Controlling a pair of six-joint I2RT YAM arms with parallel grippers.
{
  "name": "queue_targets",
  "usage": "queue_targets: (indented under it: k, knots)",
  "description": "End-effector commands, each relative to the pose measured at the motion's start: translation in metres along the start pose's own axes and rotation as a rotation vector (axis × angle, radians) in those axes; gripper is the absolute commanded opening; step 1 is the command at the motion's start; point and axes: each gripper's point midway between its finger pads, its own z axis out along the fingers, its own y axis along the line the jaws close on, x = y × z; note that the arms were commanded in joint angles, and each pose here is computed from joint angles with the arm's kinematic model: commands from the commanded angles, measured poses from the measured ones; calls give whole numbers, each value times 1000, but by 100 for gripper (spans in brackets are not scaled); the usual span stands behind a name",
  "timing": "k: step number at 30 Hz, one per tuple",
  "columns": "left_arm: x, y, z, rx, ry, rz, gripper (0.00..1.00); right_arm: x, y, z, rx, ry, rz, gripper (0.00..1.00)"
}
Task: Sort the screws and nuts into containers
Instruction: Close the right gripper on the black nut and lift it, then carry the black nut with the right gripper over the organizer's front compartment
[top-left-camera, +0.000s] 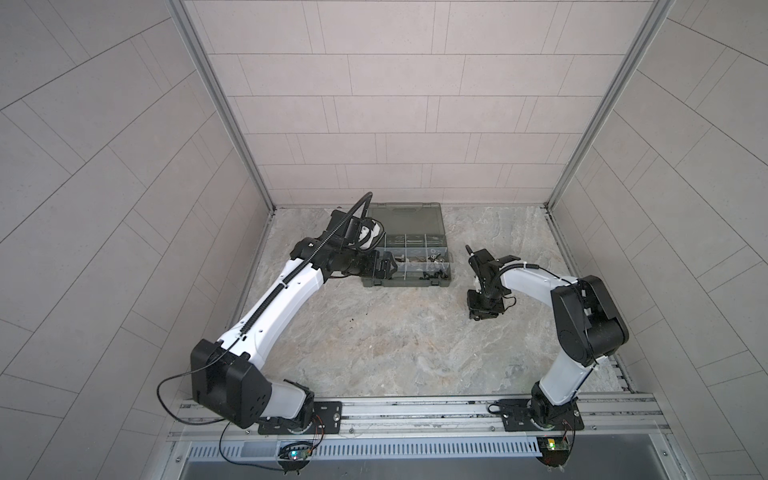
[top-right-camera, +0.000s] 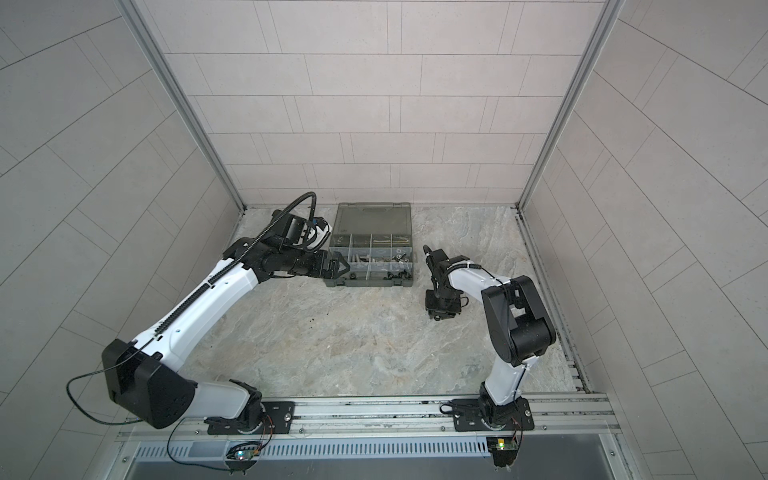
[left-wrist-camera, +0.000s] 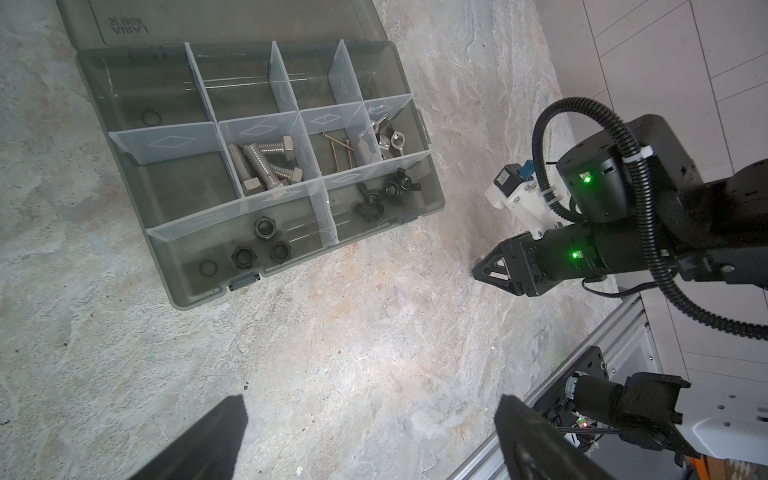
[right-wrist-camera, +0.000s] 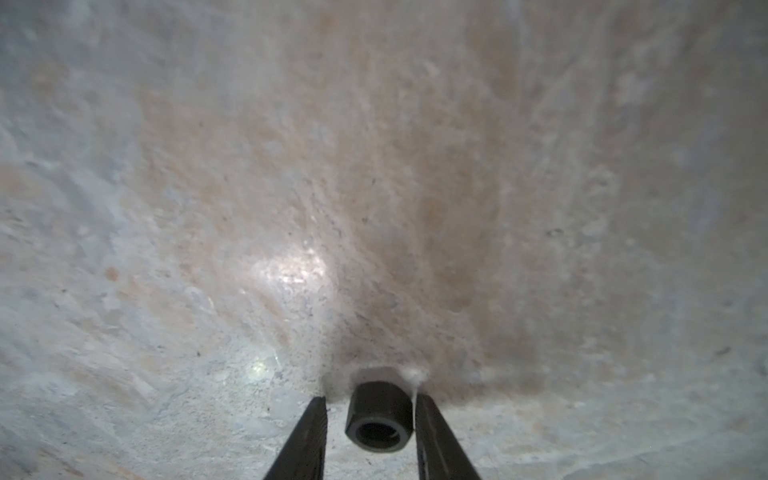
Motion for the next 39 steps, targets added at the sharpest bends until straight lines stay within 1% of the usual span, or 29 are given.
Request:
queue_targets:
  k: [1,7,13,16,20,22,26,29,35,39]
  knots:
    - [-6,-3,-8,-7,-14,30,100,-1,-6,4,30,11,20,32]
    - [-5,-1,-8,-19,-3,46,100,-4,-6,6,33,13,23,23]
    - [-4,3,-9,-42,6,64,100,-9,-1,-5,25,4,19,19]
    - [-4,12,-10,-89,8,66,100,-17,7,-16,7,-13,14,19]
    - [-4,17,-13,-113,1,71,100,-29,24,-35,-23,-40,-7,20]
    - [-3,20,-14,-125,1,66,100,-37,38,-44,-53,-60,-21,20]
    - [2,32,-18,-156,7,46,100,-55,83,-59,-168,-83,-71,20]
    - [4,40,-26,-187,1,29,100,-69,117,-67,-197,-92,-133,21]
    - [8,51,-40,-221,-35,3,100,-88,189,-74,-281,-110,-241,21]
    - [13,55,-45,-230,-44,-14,100,-98,225,-71,-358,-114,-288,21]
